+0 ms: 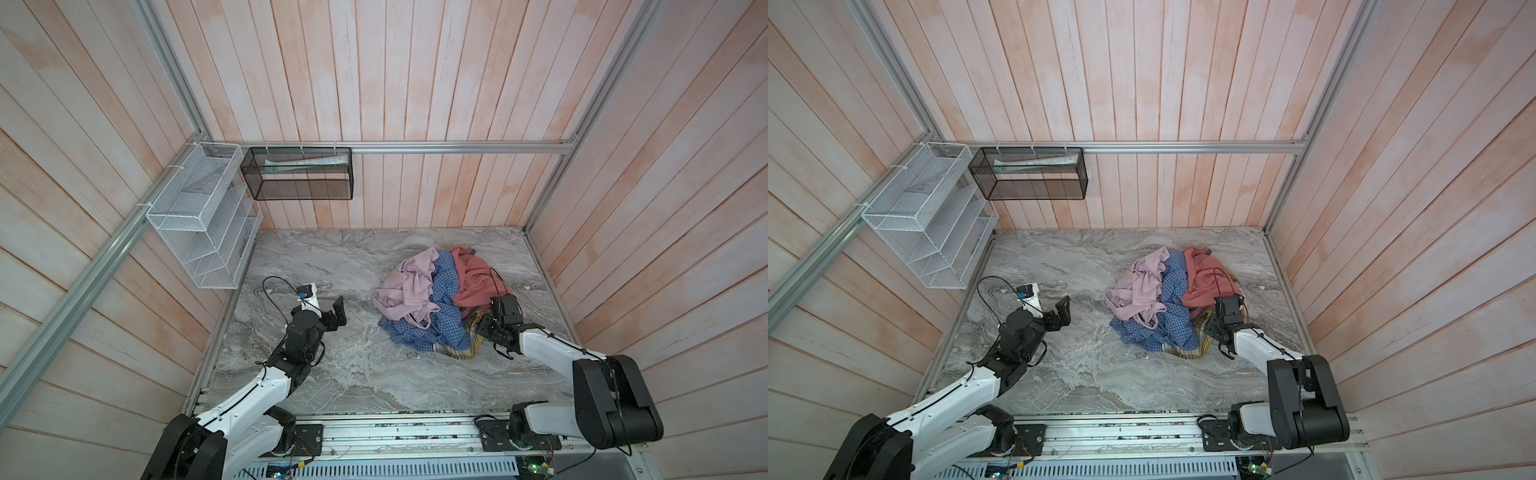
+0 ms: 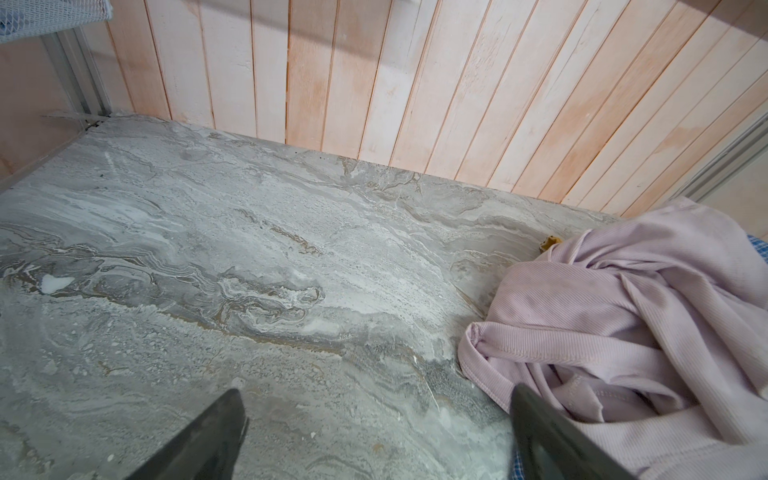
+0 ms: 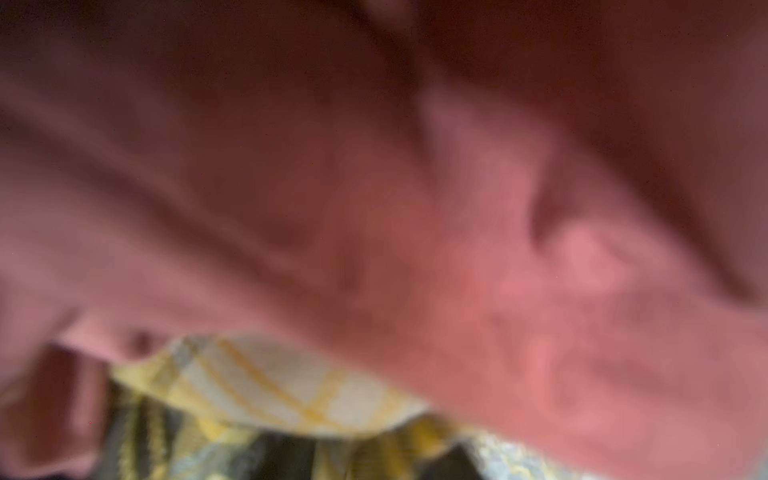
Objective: Pick out a specific cloth from the pile
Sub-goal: 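Reach the right gripper down into the pile onto the yellow plaid shirt, then close the right gripper on the yellow plaid shirt and lift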
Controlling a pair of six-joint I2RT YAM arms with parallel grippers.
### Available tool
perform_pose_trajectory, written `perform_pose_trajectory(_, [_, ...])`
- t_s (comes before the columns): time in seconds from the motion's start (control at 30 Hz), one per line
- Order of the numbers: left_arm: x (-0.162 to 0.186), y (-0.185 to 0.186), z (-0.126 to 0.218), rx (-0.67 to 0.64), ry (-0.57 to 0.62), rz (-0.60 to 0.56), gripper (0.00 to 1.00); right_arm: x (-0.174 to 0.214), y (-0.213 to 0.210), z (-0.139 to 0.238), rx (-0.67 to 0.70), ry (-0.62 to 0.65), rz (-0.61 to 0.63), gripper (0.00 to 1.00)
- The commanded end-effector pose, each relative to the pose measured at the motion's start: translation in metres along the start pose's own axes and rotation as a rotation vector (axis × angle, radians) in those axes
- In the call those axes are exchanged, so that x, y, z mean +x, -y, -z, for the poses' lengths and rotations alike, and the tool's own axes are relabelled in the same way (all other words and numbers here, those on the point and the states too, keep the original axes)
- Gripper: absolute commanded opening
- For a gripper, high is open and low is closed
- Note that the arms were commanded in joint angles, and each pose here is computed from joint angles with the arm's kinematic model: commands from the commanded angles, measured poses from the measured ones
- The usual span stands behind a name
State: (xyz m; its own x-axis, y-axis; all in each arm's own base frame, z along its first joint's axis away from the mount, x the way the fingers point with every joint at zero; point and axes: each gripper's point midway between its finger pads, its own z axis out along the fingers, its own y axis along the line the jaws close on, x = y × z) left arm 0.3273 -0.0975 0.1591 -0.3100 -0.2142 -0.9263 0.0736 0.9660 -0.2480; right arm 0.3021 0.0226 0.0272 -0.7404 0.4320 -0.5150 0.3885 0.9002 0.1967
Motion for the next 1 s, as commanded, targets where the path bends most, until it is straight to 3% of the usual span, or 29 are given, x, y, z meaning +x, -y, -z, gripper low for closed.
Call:
perform_pose_trajectory(0.0, [-0.002, 0.0, -0.001, -0.013, 0.0, 0.002, 1.0, -0.01, -0.006, 0.009, -0.038, 0.044, -0.019, 0.12])
perform_pose_trajectory(0.1, [-0.002, 0.001, -0.001, -0.013, -0.002, 0.006, 1.0, -0.02, -0.014, 0.02, -0.086, 0.082, -0.021, 0.0])
perform_pose_trajectory(0.43, [-0.006, 0.003, -0.002, -0.014, 0.004, 0.011, 1.0, -0.071, -0.066, 0.081, -0.228, 0.254, 0.075, 0.0])
perform_pose_trajectory(0.97, [-0.005, 0.005, -0.002, -0.012, 0.003, 0.008, 1.0, -0.148, -0.092, 0.164, -0.195, 0.527, 0.165, 0.0])
